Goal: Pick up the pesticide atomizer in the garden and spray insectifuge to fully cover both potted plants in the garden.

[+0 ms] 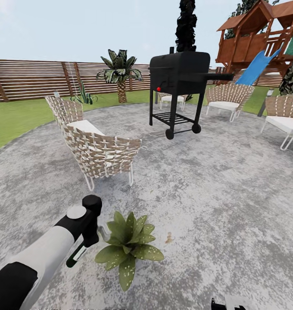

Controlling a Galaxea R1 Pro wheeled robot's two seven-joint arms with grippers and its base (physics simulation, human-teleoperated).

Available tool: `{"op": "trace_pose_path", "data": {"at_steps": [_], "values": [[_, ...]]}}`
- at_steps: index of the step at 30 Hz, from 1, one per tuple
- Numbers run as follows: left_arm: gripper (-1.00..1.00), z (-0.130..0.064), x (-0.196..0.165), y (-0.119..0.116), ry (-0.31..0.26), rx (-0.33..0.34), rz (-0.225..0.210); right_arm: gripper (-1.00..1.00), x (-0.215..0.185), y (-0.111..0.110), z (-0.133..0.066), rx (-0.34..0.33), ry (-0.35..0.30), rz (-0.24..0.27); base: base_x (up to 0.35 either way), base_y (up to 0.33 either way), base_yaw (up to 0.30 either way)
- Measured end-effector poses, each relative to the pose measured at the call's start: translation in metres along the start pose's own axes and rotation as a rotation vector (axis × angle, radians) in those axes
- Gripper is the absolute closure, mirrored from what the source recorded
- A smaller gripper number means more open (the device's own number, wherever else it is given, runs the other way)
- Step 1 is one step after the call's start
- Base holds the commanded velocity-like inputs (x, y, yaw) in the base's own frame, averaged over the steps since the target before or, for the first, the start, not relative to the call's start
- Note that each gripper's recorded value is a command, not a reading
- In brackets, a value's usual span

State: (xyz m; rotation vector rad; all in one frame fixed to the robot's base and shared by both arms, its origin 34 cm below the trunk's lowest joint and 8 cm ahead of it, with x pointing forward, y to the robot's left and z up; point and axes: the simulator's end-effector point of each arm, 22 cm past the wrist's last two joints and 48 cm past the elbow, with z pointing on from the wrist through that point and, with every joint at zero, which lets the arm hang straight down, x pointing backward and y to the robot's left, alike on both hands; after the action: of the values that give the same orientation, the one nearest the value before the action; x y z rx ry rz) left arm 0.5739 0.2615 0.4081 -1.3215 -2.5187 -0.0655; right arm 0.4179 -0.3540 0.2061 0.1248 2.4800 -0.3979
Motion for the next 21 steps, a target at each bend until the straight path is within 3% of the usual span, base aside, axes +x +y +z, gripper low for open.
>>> {"op": "trace_pose_path", "data": {"at_steps": [7, 11, 16, 21], "values": [[1.00, 0.0013, 0.0005, -0.0010, -0.003, 0.007, -0.007, -1.00, 0.0000, -0.0005, 0.0000, 0.001, 0.000, 0.001, 0.000, -0.114, 0.097], [1.00, 0.0029, -0.0007, -0.0040, -0.037, 0.043, -0.043, -1.00, 0.0000, -0.0003, 0.0000, 0.001, 0.000, 0.001, 0.016, -0.239, 0.001], [1.00, 0.0049, 0.0006, -0.0055, -0.039, 0.051, -0.050, -1.00, -0.0001, -0.0002, -0.0002, 0.001, 0.000, 0.001, 0.181, -0.177, 0.033], [1.00, 0.0053, 0.0009, -0.0053, -0.043, 0.056, -0.056, -1.00, -0.0001, -0.0001, -0.0001, 0.000, 0.000, 0.001, 0.189, -0.127, 0.229]]}}
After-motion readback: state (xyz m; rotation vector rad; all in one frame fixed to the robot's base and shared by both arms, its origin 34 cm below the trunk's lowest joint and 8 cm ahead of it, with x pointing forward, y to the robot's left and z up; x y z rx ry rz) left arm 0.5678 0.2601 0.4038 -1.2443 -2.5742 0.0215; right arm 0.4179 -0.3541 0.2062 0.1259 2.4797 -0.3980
